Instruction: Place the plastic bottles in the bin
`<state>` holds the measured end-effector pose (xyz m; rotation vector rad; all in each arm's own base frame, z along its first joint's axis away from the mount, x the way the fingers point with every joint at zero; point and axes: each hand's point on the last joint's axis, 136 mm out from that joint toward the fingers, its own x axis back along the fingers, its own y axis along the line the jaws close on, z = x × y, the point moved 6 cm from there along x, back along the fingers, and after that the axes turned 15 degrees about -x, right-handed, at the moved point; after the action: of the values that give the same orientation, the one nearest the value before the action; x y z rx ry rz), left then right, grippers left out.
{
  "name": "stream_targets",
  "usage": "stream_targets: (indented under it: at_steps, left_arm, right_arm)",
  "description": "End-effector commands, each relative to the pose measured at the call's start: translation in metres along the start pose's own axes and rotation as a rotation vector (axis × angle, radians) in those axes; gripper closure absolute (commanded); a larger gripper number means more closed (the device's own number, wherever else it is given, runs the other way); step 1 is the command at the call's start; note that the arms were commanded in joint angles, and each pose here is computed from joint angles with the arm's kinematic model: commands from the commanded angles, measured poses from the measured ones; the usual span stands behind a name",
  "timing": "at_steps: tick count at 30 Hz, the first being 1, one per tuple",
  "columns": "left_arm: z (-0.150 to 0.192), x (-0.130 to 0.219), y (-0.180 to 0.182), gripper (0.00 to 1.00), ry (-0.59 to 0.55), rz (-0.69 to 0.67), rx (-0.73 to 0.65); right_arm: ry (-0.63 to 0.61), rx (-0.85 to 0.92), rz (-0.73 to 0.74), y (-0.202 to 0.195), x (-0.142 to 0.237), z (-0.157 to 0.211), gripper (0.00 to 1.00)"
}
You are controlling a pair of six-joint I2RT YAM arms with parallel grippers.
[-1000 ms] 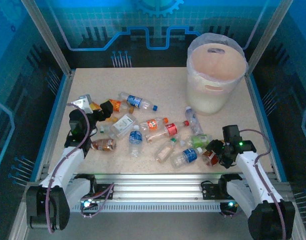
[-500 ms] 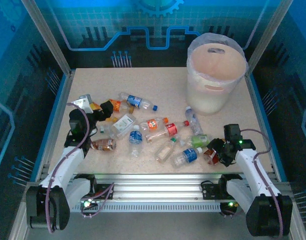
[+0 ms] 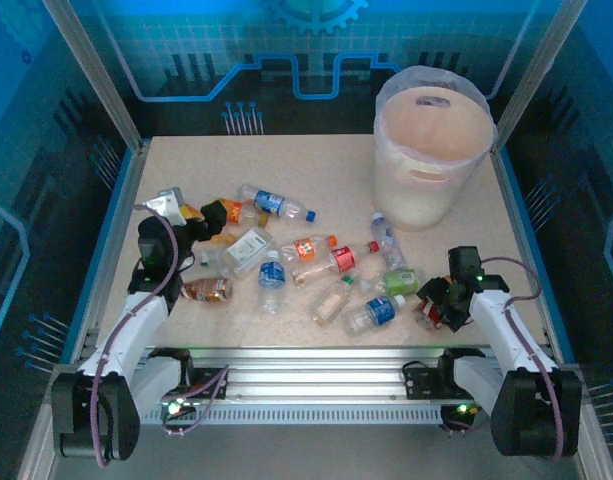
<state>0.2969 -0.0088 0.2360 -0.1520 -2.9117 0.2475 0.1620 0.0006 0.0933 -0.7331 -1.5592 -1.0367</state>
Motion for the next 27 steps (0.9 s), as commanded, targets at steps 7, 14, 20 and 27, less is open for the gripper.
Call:
stream_targets:
  at_steps: [7,14,20,27]
  left_arm:
    - [-0.02,0.005,-0.008,0.01,-0.039,0.037,-0.011]
    - [-0.021,0.006,-0.008,0.01,-0.047,0.031,-0.004]
    - [-0.023,0.007,-0.008,0.01,-0.054,0.031,0.016]
    - [-0.023,0.007,-0.009,0.01,-0.045,0.035,0.04]
  right_arm:
    - [-0.167,0.062,-0.008,0.008,0.049,-0.021,0.47]
    - [-0.367,0.18,-0.149,0.045,0.131,-0.036,0.59]
    - [-0.592,0.396,-0.336,0.111,0.23,-0.035,0.64]
    - [-0.688,0.62,-0.519,0.211,0.305,-0.029,0.63]
